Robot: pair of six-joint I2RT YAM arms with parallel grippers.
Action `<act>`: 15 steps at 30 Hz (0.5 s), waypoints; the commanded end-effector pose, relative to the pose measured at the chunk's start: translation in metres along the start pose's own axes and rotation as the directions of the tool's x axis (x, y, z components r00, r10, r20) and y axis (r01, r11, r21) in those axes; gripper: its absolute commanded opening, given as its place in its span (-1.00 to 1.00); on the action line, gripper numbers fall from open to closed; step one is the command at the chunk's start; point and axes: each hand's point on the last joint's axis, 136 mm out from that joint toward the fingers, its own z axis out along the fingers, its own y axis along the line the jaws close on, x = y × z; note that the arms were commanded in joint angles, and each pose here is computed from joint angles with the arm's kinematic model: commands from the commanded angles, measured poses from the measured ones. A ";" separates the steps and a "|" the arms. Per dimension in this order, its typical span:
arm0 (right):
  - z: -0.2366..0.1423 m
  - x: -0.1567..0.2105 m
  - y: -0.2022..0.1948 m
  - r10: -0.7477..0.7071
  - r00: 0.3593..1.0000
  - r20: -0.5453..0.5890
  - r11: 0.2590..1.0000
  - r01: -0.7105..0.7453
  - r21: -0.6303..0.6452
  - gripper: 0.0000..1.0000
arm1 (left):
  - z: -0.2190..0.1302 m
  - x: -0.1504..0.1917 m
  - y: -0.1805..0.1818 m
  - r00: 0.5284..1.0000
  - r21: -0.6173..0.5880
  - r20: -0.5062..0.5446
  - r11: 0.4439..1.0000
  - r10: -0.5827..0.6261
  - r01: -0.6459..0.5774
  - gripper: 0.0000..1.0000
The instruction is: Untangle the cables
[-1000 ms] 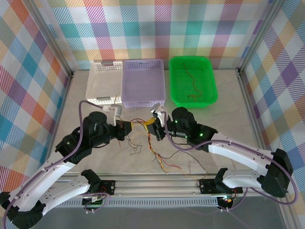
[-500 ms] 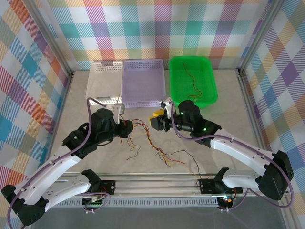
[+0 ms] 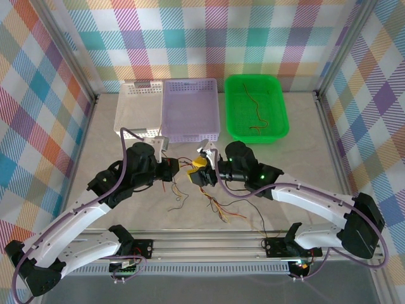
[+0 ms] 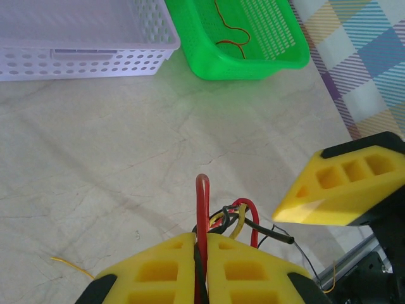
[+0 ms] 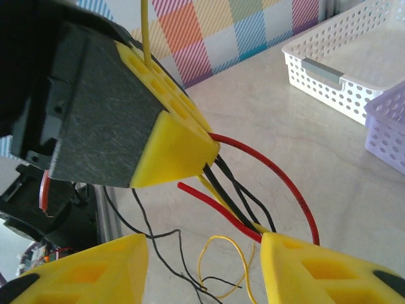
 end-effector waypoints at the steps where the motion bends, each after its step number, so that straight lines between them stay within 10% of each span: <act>1: 0.004 -0.003 0.000 -0.060 0.998 0.007 0.998 0.060 0.006 -0.02 | -0.010 -0.017 -0.013 0.998 0.037 0.056 0.999 -0.006 0.004 -1.00; 15: 0.006 -0.013 -0.017 -0.073 0.996 0.046 0.992 0.068 0.103 -0.29 | -0.007 -0.012 -0.012 0.999 0.039 0.044 0.999 -0.008 0.007 -1.00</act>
